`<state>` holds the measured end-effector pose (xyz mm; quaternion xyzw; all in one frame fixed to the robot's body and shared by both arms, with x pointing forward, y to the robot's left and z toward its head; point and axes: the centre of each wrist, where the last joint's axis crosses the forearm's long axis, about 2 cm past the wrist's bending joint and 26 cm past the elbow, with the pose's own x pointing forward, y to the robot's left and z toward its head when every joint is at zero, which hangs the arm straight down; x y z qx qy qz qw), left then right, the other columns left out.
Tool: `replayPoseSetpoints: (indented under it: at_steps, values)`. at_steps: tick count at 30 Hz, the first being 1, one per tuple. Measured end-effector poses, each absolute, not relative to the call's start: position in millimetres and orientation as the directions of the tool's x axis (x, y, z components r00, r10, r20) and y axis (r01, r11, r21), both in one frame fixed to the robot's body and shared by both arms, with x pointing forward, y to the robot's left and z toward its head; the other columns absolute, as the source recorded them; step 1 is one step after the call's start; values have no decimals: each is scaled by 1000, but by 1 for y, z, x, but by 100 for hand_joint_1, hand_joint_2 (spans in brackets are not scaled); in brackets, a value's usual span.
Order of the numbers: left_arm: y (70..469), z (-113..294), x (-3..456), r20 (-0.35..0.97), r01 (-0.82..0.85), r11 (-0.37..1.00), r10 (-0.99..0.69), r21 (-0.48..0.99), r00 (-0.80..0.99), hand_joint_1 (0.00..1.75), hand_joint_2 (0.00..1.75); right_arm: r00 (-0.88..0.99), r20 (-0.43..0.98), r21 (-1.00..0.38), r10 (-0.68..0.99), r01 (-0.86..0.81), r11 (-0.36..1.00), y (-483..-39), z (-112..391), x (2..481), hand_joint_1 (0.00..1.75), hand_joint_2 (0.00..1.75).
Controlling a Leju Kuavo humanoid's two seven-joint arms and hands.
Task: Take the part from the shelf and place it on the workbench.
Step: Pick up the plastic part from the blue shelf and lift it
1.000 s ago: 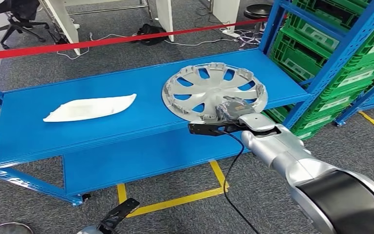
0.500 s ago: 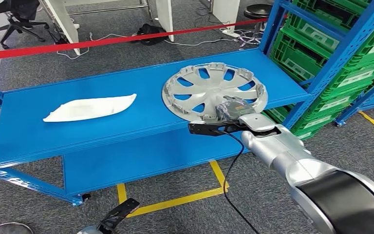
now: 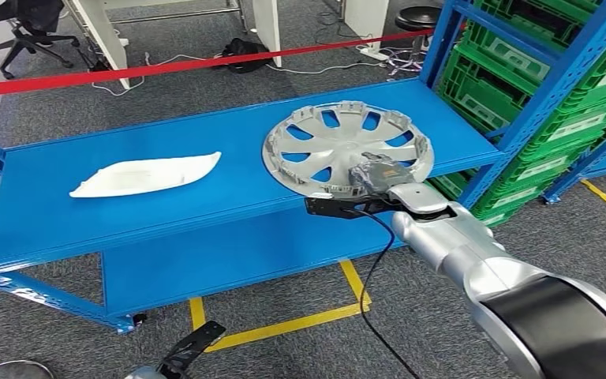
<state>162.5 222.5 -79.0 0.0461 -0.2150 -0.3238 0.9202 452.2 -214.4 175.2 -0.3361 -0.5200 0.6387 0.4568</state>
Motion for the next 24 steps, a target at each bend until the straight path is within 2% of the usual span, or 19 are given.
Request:
replayPoseSetpoints:
  at_steps: [13, 24]
  values:
    - [224, -79, 161, 364, 573, 788, -613, 225, 701, 0, 175, -389, 41, -998, 920, -55, 21, -211, 239, 478, 0, 175]
    - [223, -79, 163, 367, 574, 787, -615, 226, 698, 0, 175, -387, 19, -991, 922, -130, -35, -210, 220, 471, 0, 175]
